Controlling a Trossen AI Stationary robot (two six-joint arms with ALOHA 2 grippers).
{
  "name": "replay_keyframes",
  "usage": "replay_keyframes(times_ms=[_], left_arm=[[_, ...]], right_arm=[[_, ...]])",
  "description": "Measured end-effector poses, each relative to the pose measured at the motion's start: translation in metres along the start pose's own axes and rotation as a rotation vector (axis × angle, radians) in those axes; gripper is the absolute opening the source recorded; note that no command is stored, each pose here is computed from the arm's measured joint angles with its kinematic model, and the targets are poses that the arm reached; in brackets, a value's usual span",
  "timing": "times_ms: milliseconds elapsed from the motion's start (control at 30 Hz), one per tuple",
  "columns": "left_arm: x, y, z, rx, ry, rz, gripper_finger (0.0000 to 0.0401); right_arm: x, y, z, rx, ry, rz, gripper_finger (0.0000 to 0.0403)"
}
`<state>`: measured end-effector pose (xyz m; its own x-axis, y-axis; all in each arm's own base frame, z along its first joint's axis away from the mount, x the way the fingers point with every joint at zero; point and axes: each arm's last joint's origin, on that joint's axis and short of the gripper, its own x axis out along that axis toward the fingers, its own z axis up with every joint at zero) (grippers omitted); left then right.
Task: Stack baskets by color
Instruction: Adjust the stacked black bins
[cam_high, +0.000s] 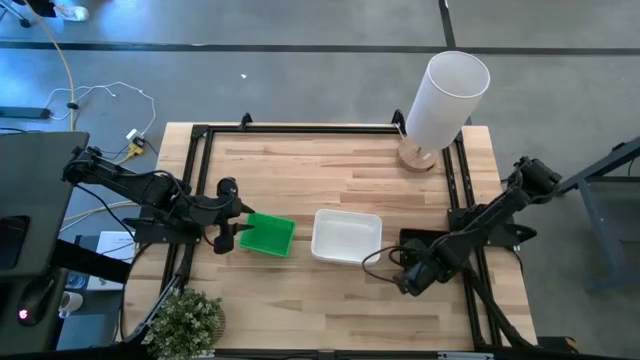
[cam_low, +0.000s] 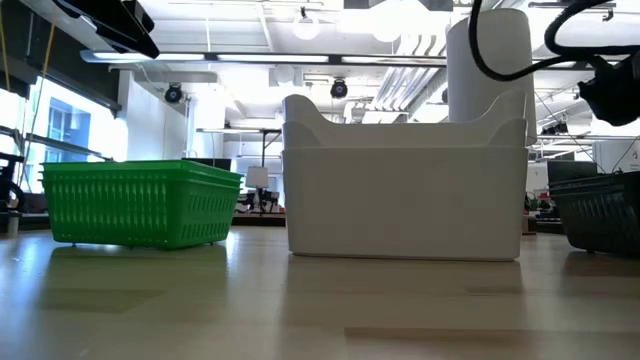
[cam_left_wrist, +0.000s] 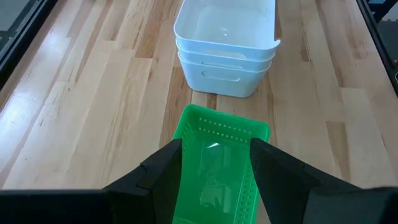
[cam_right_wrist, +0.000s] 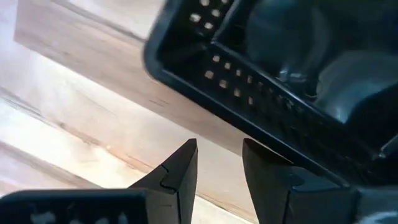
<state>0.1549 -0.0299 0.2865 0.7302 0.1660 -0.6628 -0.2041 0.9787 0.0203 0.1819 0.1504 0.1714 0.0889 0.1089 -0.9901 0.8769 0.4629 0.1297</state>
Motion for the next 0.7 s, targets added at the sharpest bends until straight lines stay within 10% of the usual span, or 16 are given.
replay_keyframes(times_ms=[700], left_arm=[[0.033,-0.036,-0.005,0.039,0.151,-0.106,0.0177]], right_arm=[[-0.016,0.029,0.001,-0.208,-0.177,0.273,0.0116]])
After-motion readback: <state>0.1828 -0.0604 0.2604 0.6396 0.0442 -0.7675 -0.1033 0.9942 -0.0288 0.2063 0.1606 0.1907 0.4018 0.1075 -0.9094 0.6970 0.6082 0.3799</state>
